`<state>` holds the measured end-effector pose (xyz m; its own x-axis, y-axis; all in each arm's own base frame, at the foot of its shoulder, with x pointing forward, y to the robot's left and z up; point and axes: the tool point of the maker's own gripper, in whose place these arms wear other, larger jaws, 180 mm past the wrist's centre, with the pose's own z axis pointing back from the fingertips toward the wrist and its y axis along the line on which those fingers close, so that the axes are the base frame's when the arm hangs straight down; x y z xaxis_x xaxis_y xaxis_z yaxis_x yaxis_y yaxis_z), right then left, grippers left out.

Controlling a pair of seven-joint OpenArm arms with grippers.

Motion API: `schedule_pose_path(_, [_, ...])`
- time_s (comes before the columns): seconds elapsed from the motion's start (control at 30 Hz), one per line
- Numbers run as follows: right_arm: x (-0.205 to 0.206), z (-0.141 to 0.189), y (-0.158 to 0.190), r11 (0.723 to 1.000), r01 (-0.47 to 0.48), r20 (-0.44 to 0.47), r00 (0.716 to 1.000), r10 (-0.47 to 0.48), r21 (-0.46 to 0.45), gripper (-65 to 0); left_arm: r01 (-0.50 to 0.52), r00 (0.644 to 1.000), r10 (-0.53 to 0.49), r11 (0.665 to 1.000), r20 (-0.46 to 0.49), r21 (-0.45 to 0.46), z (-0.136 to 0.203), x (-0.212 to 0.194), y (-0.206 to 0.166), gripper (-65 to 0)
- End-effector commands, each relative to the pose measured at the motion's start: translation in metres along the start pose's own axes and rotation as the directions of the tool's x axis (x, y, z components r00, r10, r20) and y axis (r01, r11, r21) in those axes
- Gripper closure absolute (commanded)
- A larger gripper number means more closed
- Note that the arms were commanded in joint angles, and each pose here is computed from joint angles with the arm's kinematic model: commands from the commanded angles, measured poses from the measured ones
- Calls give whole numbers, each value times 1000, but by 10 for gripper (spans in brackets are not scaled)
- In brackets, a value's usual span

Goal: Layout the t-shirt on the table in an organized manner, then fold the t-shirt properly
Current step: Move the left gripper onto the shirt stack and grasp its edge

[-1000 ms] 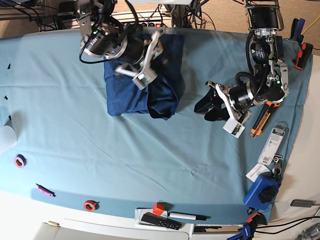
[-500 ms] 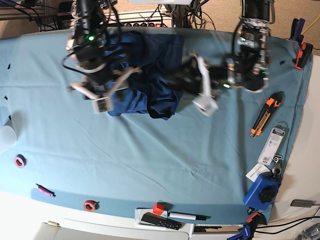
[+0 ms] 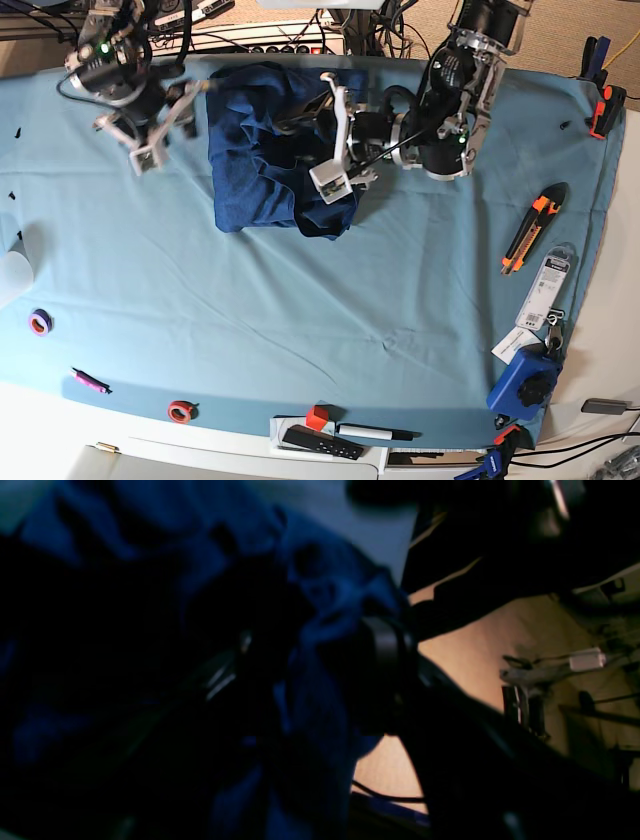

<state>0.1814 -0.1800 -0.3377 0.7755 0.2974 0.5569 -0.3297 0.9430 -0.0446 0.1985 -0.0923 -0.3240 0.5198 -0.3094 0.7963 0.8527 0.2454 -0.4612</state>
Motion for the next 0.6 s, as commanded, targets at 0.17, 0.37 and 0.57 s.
schedule_pose_path(0.17, [-7, 6, 12, 998, -21, 3, 1000, 21, 52, -262, 77, 997, -76, 995, -18, 63, 4, 10, 13, -258])
schedule_pose_path(0.37, [-11, 6, 12, 998, -21, -22, 1000, 22, 52, -262, 78, 996, -76, 994, -36, 70, 2, 4, 14, -258])
schedule_pose_path(0.57, [-16, 6, 12, 998, -20, -47, 999, 22, 52, -262, 70, 997, -68, 995, -38, 68, 2, 1, 12, -257])
